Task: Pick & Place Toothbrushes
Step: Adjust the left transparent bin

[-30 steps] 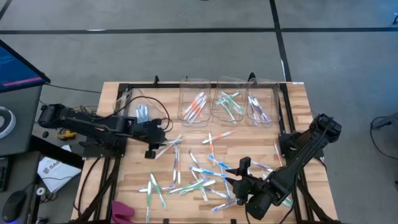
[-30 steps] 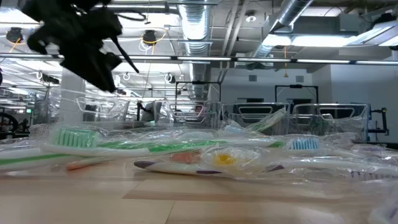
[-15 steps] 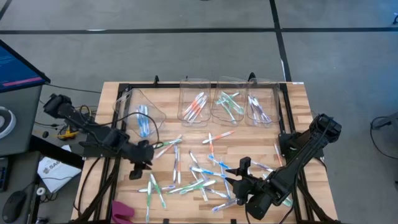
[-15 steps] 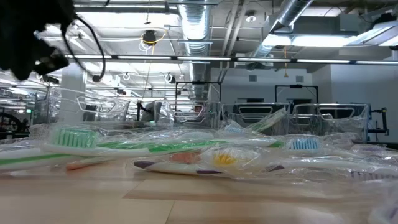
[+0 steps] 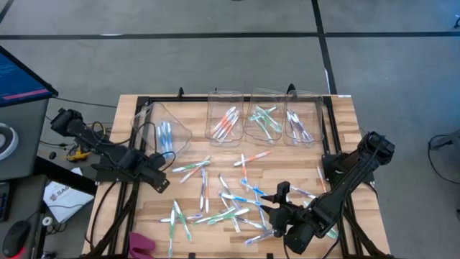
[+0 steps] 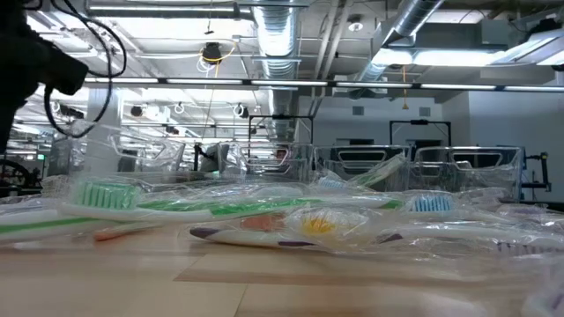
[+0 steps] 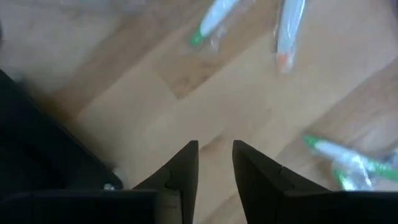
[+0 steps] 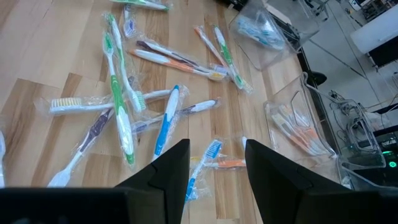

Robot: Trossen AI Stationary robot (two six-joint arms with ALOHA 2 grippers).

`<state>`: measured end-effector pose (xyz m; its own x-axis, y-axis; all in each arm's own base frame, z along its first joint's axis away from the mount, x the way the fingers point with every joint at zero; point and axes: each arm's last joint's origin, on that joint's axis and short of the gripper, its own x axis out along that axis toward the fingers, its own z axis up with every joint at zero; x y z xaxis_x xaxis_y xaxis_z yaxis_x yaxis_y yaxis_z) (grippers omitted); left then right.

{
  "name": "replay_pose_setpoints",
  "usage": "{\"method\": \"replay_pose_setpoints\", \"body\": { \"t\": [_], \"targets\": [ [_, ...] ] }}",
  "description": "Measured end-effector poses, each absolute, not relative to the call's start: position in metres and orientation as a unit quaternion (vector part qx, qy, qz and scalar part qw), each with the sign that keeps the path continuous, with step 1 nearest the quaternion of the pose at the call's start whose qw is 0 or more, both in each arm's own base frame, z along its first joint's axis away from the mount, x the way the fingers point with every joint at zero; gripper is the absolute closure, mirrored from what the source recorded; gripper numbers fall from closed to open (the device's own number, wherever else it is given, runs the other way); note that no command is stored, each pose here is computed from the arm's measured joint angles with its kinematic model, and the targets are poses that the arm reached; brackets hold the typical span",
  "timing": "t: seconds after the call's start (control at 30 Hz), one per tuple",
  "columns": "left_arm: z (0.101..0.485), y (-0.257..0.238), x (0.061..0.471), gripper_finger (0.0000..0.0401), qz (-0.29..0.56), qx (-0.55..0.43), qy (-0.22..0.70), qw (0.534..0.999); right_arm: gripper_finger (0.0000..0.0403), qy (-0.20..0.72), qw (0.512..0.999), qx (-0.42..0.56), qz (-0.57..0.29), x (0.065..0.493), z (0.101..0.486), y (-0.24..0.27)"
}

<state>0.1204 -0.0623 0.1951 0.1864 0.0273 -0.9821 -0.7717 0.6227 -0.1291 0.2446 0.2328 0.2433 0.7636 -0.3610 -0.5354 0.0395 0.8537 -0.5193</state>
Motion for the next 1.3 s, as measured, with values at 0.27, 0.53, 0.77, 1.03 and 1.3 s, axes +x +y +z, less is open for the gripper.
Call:
{"method": "replay_pose_setpoints", "body": {
  "t": [0.27, 0.53, 0.77, 1.03, 1.3],
  "targets": [
    [0.196, -0.054, 0.124, 0.0309, 0.331, -0.332, 0.529, 0.707, 0.0253, 0.325, 0.906, -0.246, -0.110, 0.245, 0.243, 0.233],
    [0.196, -0.044, 0.128, 0.0309, 0.366, -0.339, 0.504, 0.705, 0.0253, 0.333, 0.906, -0.241, -0.101, 0.245, 0.243, 0.233],
    [0.197, -0.032, 0.132, 0.0309, 0.395, -0.321, 0.477, 0.716, 0.0253, 0.339, 0.906, -0.236, -0.091, 0.245, 0.243, 0.234],
    [0.198, -0.009, 0.135, 0.0309, 0.427, -0.249, 0.464, 0.735, 0.0253, 0.339, 0.906, -0.236, -0.091, 0.245, 0.243, 0.234],
    [0.199, 0.013, 0.141, 0.0309, 0.438, -0.206, 0.461, 0.744, 0.0253, 0.339, 0.906, -0.236, -0.092, 0.245, 0.243, 0.234]
  ]
}}
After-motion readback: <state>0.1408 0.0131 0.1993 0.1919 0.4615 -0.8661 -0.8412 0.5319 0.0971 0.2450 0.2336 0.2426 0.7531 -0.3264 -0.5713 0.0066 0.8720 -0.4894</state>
